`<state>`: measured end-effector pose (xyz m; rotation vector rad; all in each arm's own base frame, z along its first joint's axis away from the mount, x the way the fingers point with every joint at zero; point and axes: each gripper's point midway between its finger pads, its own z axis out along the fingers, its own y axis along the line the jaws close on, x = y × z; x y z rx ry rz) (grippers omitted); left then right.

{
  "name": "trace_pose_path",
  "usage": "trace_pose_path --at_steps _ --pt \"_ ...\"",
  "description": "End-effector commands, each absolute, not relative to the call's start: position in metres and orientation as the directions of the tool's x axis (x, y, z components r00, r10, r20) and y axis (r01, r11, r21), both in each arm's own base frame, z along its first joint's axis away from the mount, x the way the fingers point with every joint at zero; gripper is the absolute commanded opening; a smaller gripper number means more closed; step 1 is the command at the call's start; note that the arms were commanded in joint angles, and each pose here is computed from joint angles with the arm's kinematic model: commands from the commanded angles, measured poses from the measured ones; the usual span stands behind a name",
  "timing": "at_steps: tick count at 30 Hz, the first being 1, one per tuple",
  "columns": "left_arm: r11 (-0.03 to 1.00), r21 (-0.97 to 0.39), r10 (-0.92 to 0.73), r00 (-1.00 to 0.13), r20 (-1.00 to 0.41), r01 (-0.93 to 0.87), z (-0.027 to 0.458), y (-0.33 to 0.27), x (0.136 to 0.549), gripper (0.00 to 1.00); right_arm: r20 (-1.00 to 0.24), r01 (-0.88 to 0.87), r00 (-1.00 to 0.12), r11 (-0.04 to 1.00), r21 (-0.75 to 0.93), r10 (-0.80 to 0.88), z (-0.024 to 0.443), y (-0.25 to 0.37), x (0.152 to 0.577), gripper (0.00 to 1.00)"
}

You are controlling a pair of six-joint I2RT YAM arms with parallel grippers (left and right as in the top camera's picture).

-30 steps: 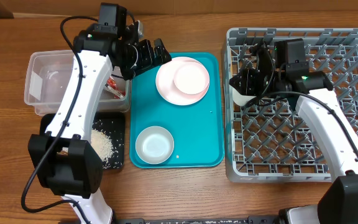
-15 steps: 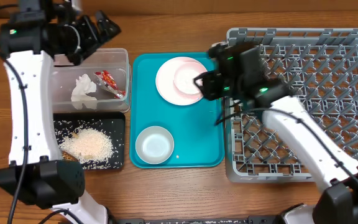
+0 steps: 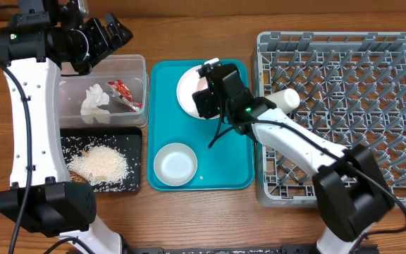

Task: Sort waste into correct bins and load items into the dishwasher
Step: 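Reach the right gripper to the pink bowl and grasp its rim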

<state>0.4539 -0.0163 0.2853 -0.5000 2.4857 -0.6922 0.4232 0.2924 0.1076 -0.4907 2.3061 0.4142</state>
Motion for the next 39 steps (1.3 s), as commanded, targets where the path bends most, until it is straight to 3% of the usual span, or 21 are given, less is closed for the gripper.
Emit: trace_pose_path --at_steps 1,15,25,36,39 --pt "0.834 -0.516 -0.445 -0.792 -0.419 -0.196 0.291 -0.009 0.454 1.00 -0.743 -0.453 -0.629 0.884 0.114 -0.227 0.104 0.294 0.435 0.68" --pt "0.834 -0.516 -0.445 -0.792 -0.419 -0.196 0.291 -0.009 0.454 1.00 -0.693 -0.476 -0.671 0.870 0.129 -0.265 0.051 0.307 0.432 0.60" --pt "0.834 -0.516 -0.445 -0.792 -0.418 -0.196 0.290 -0.009 0.454 1.00 -0.671 -0.474 -0.688 0.872 0.124 -0.278 0.045 0.303 0.428 0.51" --pt "0.834 -0.516 -0.445 -0.792 -0.418 -0.197 0.290 -0.009 0.454 1.00 -0.660 -0.546 -0.623 0.837 -0.018 -0.420 0.041 0.293 0.428 0.41" --pt "0.834 -0.516 -0.445 -0.792 -0.419 -0.196 0.291 -0.009 0.454 1.00 -0.652 -0.569 -0.589 0.818 -0.086 -0.478 0.040 0.288 0.430 0.34"
